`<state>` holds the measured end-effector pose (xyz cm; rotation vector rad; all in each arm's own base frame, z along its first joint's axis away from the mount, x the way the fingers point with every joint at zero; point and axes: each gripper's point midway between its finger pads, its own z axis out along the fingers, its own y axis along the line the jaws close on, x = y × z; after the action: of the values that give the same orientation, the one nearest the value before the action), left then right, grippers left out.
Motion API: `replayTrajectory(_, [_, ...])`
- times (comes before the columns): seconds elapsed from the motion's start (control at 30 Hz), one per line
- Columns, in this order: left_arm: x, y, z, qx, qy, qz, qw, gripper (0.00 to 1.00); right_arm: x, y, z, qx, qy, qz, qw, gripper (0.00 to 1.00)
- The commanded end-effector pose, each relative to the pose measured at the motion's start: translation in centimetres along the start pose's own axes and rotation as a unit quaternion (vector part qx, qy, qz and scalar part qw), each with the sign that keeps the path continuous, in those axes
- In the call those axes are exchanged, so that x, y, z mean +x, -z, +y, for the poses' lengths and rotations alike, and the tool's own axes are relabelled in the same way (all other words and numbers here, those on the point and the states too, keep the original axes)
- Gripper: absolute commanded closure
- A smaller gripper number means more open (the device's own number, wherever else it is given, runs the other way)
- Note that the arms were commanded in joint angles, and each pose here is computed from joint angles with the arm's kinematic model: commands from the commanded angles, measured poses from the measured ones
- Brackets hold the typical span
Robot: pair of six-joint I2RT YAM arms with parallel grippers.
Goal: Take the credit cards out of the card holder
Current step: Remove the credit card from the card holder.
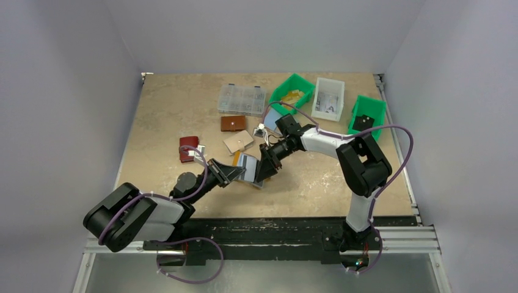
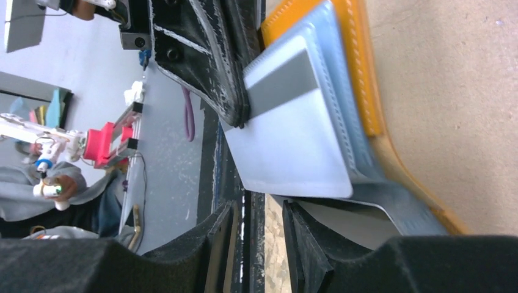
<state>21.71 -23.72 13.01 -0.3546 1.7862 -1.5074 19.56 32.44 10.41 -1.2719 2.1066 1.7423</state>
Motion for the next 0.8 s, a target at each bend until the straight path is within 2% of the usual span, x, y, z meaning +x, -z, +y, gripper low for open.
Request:
replayTrajectory(0.0, [-1.0, 0.8, -2.9, 0.064, 0.0, -0.029, 0.998, 1.0, -0.8, 0.2, 1.0, -0.032, -0.006, -0.017, 0.999, 0.57])
replayTrajectory(0.2, [-0.9, 0.5, -3.1, 0.068, -0.001, -0.024, 0.997, 1.0, -1.4, 0.6, 2.3, -0.074, -0.013, -0.03, 0.997, 0.57])
replayTrajectory(0.5, [0.2, 0.2, -3.5, 0.08, 0.006, -0.009, 0.997, 1.0, -1.7, 0.9, 2.7, -0.092, -0.025, -0.04, 0.995, 0.57])
replayTrajectory(0.67, [0.1, 0.2, -3.6, 0.085, 0.013, -0.011, 0.996, 1.0, -1.6, 1.1, 2.0, -0.086, -0.037, -0.044, 0.995, 0.65])
replayTrajectory(0.77, [0.1, 0.2, -3.6, 0.086, 0.012, -0.011, 0.996, 1.0, -1.5, 1.2, 1.3, -0.072, -0.048, -0.047, 0.995, 0.67])
